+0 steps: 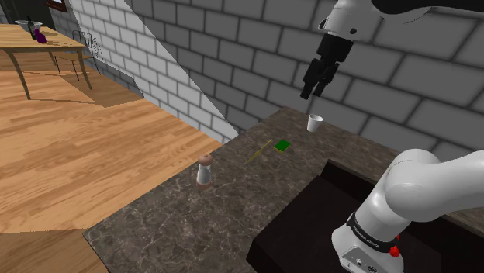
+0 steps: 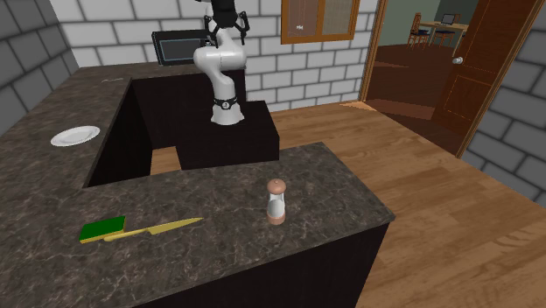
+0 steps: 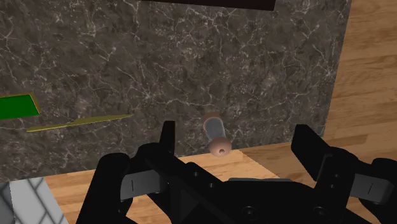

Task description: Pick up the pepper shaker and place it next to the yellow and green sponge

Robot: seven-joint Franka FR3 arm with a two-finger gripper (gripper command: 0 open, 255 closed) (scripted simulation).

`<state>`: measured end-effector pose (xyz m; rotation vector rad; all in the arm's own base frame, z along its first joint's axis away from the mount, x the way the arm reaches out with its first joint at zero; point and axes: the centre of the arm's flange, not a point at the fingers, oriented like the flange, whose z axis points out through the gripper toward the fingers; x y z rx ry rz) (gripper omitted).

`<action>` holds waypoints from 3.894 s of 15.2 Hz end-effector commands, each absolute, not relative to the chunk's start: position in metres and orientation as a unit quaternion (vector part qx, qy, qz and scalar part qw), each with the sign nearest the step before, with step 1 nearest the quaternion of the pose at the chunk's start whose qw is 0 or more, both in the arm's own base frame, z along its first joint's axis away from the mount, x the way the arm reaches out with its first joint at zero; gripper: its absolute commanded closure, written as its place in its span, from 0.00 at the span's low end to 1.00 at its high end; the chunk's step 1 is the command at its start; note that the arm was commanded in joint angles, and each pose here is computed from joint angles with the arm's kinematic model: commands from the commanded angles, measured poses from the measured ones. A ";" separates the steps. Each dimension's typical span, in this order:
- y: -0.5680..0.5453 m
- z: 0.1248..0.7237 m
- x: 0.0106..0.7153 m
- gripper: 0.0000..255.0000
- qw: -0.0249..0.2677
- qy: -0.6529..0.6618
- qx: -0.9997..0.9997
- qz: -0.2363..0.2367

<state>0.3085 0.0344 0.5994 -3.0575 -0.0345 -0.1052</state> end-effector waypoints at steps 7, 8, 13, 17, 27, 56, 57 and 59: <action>0.053 0.537 0.352 0.00 0.035 -0.021 -0.998 -0.042; 0.057 0.527 0.359 0.00 0.034 -0.023 -0.998 -0.043; 0.072 0.475 0.396 0.00 0.029 -0.031 -0.998 -0.049; 0.085 0.434 0.426 0.00 0.026 -0.038 -0.998 -0.054; 0.117 0.333 0.502 0.00 0.016 -0.055 -0.996 -0.066; 0.154 0.181 0.594 1.00 0.005 -0.074 -0.994 -0.079; 0.154 0.181 0.594 1.00 0.005 -0.074 -0.994 -0.079; 0.154 0.181 0.594 1.00 0.005 -0.074 -0.994 -0.079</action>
